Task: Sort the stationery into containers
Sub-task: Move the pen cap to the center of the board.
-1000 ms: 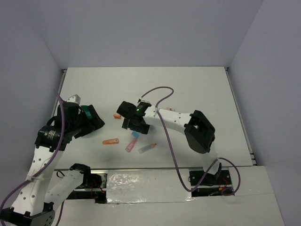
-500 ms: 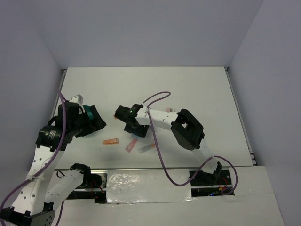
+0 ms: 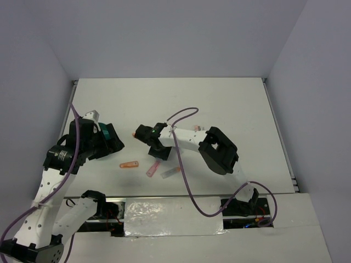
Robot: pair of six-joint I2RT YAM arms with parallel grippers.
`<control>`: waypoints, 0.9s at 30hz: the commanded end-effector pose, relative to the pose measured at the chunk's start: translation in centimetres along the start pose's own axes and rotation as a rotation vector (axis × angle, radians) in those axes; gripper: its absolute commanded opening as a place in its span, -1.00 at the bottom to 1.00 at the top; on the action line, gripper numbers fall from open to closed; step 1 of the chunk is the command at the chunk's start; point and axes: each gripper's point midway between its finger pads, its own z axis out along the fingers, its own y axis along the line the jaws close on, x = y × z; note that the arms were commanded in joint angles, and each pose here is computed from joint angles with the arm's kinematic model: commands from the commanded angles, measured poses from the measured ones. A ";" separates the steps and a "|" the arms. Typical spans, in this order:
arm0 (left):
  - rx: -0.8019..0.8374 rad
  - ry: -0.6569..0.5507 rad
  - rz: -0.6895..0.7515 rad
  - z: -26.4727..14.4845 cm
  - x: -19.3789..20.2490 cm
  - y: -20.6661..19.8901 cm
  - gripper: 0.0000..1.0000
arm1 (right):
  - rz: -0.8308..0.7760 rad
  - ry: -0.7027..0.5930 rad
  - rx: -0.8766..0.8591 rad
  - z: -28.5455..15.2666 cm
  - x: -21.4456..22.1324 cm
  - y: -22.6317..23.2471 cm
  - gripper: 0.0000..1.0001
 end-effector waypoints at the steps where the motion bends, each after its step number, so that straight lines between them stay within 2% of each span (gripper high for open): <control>1: 0.029 -0.009 0.037 0.1 -0.4 -0.5 0.99 | -0.018 -0.109 -0.137 -2.3 -3.4 3.0 -0.09; 2: 0.032 -0.013 0.039 0.0 -0.5 -0.6 0.99 | -0.102 -0.131 -0.207 -2.5 -4.2 4.5 -0.16; 3: 0.035 -0.013 0.043 0.0 -0.5 -0.7 0.99 | -0.136 -0.138 -0.237 -2.5 -4.9 5.1 -0.18; 4: 0.036 -0.012 0.048 0.0 -0.5 -0.7 0.99 | -0.248 -0.158 -0.292 -2.7 -5.5 6.2 -0.19; 6: 0.034 -0.015 0.054 -0.2 -0.6 -0.8 0.99 | -0.367 -0.195 -0.334 -3.2 -6.5 7.2 -0.20; 7: 0.037 -0.017 0.058 -0.4 -0.7 -0.8 0.99 | -0.504 -0.211 -0.362 -3.1 -7.1 7.5 -0.18; 9: 0.043 -0.021 0.064 -0.6 -0.9 -1.1 0.99 | -0.650 -0.214 -0.407 -3.0 -7.4 7.8 -0.17; 10: 0.045 -0.023 0.070 -0.7 -0.9 -1.1 0.99 | -0.815 -0.218 -0.503 -3.8 -7.3 8.5 -0.16; 12: 0.055 -0.029 0.077 -1.0 -1.2 -1.5 0.99 | -0.987 -0.182 -0.565 -3.9 -6.5 8.2 -0.11; 13: 0.058 -0.034 0.079 -1.1 -1.4 -1.6 0.99 | -1.146 -0.152 -0.547 -3.1 -6.0 6.9 -0.11; 14: 0.064 -0.038 0.082 -1.2 -1.5 -1.8 0.99 | -1.239 -0.116 -0.585 -3.5 -5.1 6.8 -0.11; 16: 0.066 -0.037 0.081 -1.1 -1.5 -1.9 0.99 | -1.409 -0.031 -0.547 -2.6 -4.2 4.6 -0.12; 19: 0.080 -0.023 0.081 -0.8 -1.3 -2.1 0.99 | -1.531 0.069 -0.476 -1.2 -3.5 2.5 -0.17; 23: 0.083 -0.004 0.079 -0.4 -0.9 -2.2 0.99 | -1.584 0.079 -0.464 -1.8 -3.5 2.1 -0.16; 26: 0.079 -0.001 0.081 -0.3 -1.0 -2.1 0.99 | -1.616 0.045 -0.449 -2.4 -4.0 2.2 -0.03; 27: 0.076 0.001 0.079 -0.2 -0.9 -2.1 0.99 | -1.622 0.036 -0.426 -2.3 -4.4 2.0 0.10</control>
